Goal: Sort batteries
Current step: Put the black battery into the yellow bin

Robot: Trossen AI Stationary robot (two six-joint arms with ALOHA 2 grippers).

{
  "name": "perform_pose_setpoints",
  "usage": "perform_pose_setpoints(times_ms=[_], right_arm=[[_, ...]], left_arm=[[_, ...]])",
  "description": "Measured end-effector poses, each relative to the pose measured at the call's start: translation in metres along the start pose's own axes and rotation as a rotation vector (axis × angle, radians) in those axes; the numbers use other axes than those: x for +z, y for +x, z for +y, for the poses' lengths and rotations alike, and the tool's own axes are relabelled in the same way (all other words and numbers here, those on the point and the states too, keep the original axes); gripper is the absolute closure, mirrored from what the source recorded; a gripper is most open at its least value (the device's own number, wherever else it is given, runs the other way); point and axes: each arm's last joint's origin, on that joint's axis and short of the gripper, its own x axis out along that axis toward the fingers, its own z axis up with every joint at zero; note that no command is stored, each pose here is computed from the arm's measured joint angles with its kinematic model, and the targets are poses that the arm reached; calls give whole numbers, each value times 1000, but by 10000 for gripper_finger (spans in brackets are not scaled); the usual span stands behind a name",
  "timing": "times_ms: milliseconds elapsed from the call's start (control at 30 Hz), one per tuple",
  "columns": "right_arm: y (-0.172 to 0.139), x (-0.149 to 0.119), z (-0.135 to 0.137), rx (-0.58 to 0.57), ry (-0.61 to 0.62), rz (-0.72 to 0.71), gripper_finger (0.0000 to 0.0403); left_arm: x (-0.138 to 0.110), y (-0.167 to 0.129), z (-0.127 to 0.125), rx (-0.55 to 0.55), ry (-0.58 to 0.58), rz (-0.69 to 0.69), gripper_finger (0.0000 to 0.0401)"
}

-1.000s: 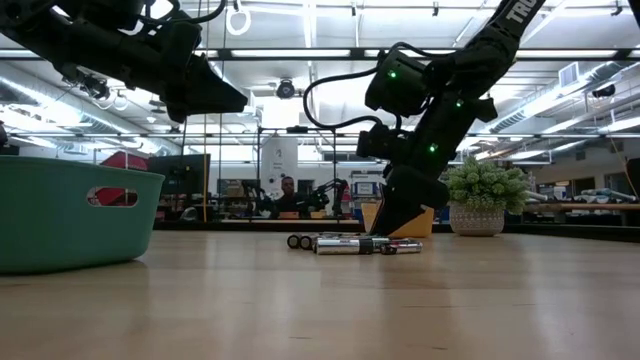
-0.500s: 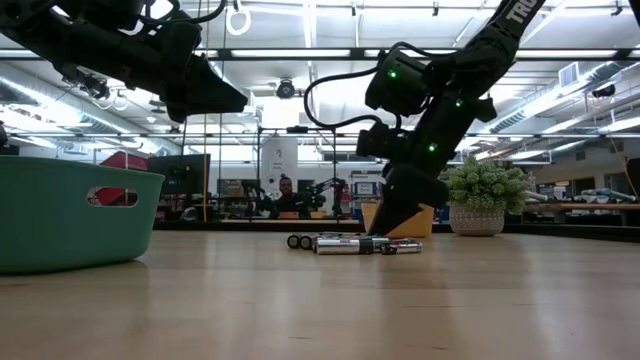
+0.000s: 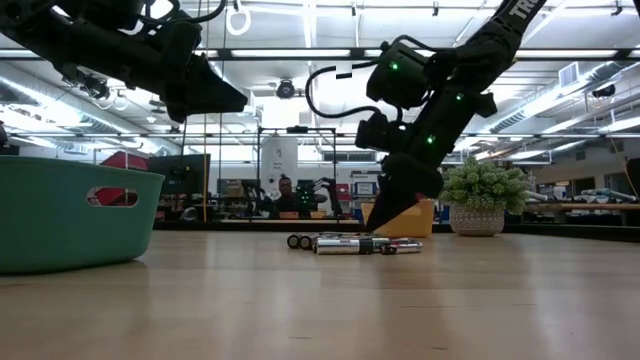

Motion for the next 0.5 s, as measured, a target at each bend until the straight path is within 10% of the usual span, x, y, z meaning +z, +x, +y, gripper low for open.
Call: perform_pose_setpoints(times_ms=[500], right_arm=[[-3,15,7,-11,-42,-151,377]], left_arm=[[0,0,0,0,0,0,282]])
